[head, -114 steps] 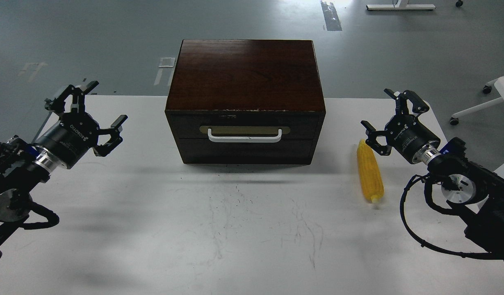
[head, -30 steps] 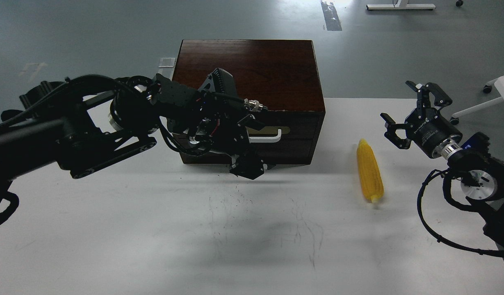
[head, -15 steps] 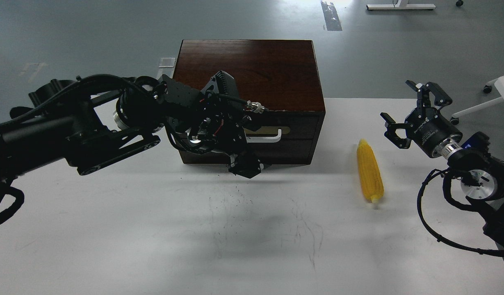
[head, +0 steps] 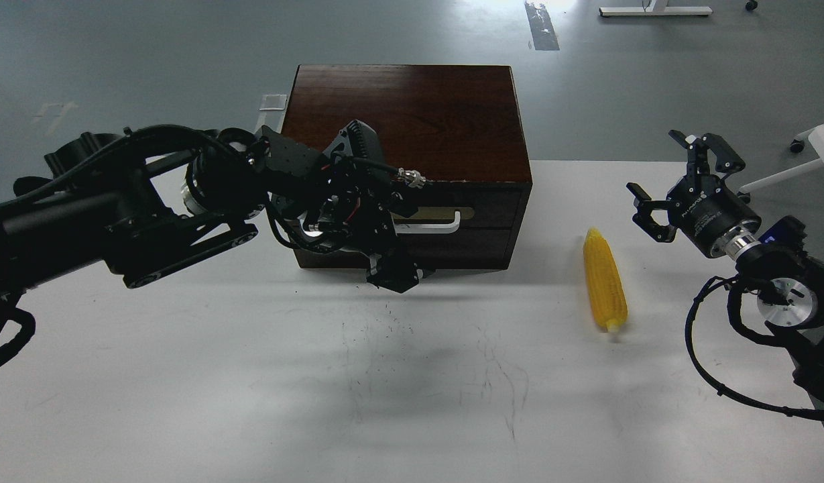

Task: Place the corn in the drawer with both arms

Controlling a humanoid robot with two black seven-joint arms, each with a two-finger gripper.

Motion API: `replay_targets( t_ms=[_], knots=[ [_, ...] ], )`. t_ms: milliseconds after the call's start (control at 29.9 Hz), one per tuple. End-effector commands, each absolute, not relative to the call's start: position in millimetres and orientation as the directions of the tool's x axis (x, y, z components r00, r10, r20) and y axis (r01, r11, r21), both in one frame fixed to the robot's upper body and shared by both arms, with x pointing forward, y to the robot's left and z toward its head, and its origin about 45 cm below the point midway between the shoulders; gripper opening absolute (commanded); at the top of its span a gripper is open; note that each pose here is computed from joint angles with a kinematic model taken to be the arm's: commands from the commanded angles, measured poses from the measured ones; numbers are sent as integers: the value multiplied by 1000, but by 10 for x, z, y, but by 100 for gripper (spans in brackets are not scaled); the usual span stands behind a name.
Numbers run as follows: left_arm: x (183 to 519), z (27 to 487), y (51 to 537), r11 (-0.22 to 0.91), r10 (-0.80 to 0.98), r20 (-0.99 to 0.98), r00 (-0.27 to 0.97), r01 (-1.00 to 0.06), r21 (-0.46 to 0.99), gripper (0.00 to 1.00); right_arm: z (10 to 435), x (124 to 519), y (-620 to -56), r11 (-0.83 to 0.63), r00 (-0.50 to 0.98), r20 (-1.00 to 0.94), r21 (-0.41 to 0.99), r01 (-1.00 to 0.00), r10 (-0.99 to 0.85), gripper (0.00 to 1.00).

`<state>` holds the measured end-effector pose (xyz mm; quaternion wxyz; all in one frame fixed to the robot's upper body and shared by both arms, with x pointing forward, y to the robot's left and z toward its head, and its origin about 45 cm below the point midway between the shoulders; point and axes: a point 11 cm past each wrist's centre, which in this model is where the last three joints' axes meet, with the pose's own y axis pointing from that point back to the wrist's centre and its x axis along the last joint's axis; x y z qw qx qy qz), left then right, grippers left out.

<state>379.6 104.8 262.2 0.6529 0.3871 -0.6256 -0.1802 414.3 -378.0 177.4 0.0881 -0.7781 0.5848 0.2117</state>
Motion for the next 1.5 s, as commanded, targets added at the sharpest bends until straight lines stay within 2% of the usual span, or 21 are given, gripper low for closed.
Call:
replay_targets(
  t_ms=[0, 1036, 1471],
  knots=[
    [3804, 2615, 1054, 634, -720, 677, 156, -251, 732, 99, 1769, 4139, -3784, -300, 225, -433, 111, -948, -873, 100],
    [3798, 2494, 1031, 622, -728, 663, 174, -237, 746, 99, 1809, 4125, -3895, -284, 214, -416, 114, -952, -884, 100],
    [3476, 2451, 894, 628, -760, 643, 98, -148, 764, 99, 1812, 4126, -3886, -287, 217, -417, 112, -951, -883, 100]
  ],
)
